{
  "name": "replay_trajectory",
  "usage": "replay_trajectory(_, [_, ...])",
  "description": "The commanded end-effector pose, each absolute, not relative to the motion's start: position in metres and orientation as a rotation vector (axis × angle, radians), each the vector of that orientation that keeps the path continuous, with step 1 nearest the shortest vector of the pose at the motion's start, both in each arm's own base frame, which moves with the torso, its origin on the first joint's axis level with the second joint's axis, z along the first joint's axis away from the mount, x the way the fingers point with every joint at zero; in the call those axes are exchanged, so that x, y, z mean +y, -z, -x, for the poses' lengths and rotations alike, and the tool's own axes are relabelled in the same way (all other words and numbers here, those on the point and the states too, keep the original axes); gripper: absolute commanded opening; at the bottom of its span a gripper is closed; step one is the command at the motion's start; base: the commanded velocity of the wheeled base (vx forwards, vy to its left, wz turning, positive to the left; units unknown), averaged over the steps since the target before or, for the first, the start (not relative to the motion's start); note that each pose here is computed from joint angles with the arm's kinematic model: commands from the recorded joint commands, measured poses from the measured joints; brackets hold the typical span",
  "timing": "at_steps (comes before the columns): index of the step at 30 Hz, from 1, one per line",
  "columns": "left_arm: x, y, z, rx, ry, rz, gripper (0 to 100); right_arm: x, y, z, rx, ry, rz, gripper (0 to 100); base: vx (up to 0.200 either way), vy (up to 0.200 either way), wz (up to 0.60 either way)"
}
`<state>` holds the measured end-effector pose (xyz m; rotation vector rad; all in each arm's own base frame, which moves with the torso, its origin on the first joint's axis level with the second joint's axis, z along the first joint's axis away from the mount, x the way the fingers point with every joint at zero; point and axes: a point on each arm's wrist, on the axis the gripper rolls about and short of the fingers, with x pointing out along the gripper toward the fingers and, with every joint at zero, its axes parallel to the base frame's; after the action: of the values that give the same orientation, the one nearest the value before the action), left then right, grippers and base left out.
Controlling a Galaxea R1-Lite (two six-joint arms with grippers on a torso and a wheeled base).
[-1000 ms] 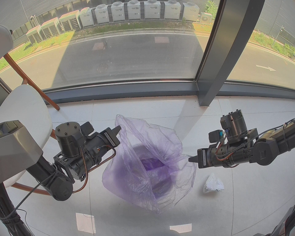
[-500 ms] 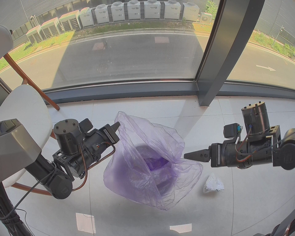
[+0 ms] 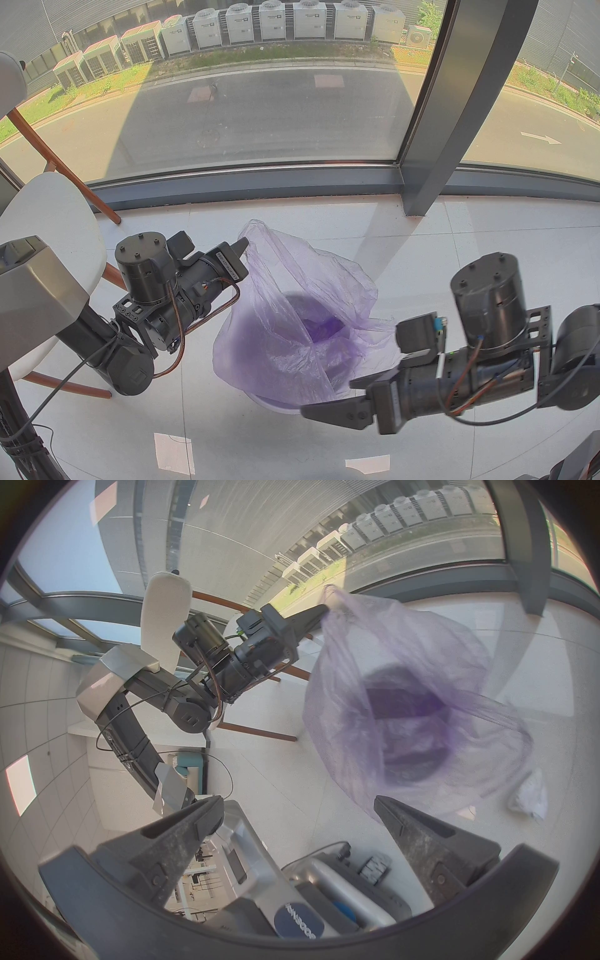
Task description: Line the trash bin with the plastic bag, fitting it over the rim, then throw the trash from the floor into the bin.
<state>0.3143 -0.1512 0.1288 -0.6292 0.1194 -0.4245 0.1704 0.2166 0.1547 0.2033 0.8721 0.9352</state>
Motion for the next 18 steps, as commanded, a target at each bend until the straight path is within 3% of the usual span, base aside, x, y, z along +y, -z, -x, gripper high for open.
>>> replay_trajectory(1, [-0.154,-0.132,-0.321,0.106,0.428,0.622,0,0.263,-0.111,-0.187,0.909,-0.976,-0.172,100,0.000,0.000,0.00])
replay_trajectory(2, [-0.155,-0.133,-0.321,0.102,0.429,0.623,0,0.276,-0.106,-0.193,0.875,-0.992,-0.182,100,0.000,0.000,0.00])
replay_trajectory(3, [-0.155,-0.133,-0.321,0.102,0.429,0.623,0,0.276,-0.106,-0.193,0.875,-0.992,-0.182,0,0.000,0.000,0.00])
replay_trajectory(11, [-0.155,-0.133,-0.322,0.100,0.428,0.623,0,0.330,-0.103,-0.190,0.873,-1.037,-0.245,0,0.000,0.000,0.00])
replay_trajectory(18, [-0.156,-0.134,-0.323,0.091,0.420,0.625,0,0.350,-0.077,-0.201,0.864,-0.948,-0.212,0,0.000,0.000,0.00])
